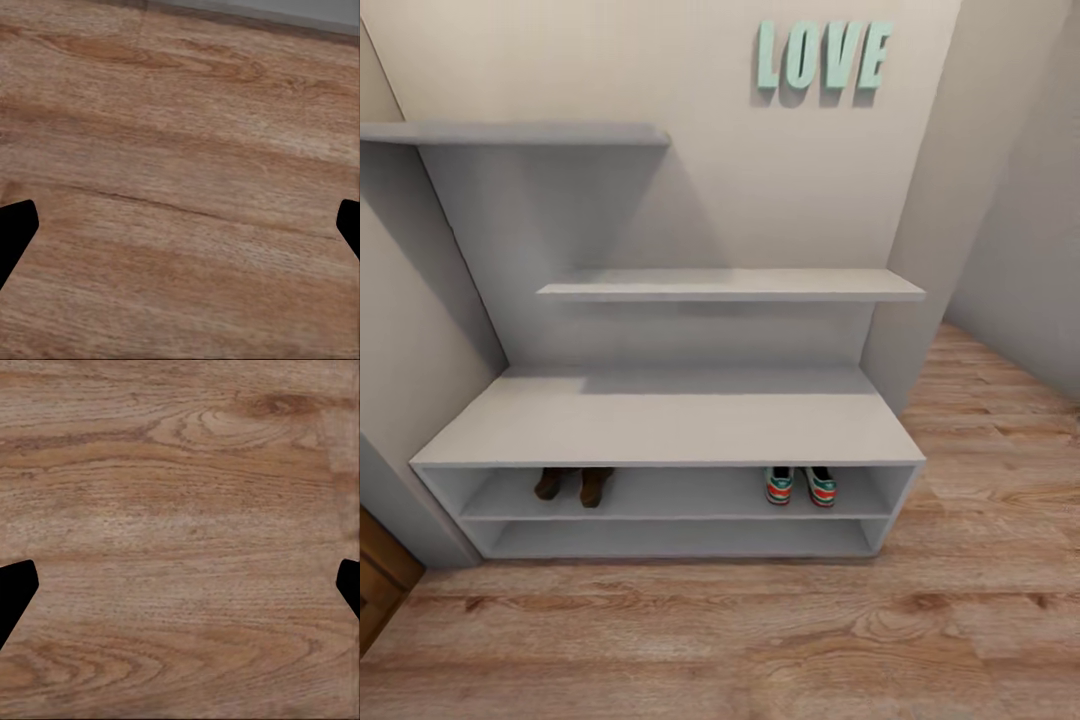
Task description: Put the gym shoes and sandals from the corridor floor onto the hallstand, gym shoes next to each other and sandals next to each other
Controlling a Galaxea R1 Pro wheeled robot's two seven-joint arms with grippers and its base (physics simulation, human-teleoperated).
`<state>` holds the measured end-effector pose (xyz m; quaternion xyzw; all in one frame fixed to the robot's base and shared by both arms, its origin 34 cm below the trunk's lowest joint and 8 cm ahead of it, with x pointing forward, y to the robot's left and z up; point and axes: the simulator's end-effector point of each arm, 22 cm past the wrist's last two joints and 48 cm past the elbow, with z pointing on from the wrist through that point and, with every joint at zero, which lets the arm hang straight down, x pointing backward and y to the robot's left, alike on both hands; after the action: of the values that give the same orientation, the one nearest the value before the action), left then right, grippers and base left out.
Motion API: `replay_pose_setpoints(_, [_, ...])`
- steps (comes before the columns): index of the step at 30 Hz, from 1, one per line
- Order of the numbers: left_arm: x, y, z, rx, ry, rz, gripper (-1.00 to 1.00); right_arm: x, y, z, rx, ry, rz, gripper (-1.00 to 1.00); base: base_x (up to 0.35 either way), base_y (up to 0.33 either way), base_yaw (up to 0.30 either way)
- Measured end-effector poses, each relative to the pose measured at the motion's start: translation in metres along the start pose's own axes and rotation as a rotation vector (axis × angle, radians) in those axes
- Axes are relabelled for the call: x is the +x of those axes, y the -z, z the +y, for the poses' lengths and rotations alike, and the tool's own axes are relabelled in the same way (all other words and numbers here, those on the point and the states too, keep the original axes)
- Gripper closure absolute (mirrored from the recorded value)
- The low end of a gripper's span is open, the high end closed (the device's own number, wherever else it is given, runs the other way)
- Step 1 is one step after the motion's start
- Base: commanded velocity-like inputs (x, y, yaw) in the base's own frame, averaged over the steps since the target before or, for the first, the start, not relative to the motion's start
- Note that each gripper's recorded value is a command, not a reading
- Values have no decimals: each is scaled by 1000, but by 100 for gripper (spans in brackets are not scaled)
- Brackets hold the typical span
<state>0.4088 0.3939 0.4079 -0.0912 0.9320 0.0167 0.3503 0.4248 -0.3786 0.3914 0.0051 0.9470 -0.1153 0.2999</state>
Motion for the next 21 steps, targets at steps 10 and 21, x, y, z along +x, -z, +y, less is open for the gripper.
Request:
replay_pose_setpoints(10, [37, 32, 14, -61, 19, 111, -100, 20, 29, -12, 47, 8, 44, -100, 0, 0, -121])
replay_pose_setpoints(21, [49, 65, 30, -133, 3, 145, -100, 14, 49, -16, 50, 9, 53, -100, 0, 0, -63])
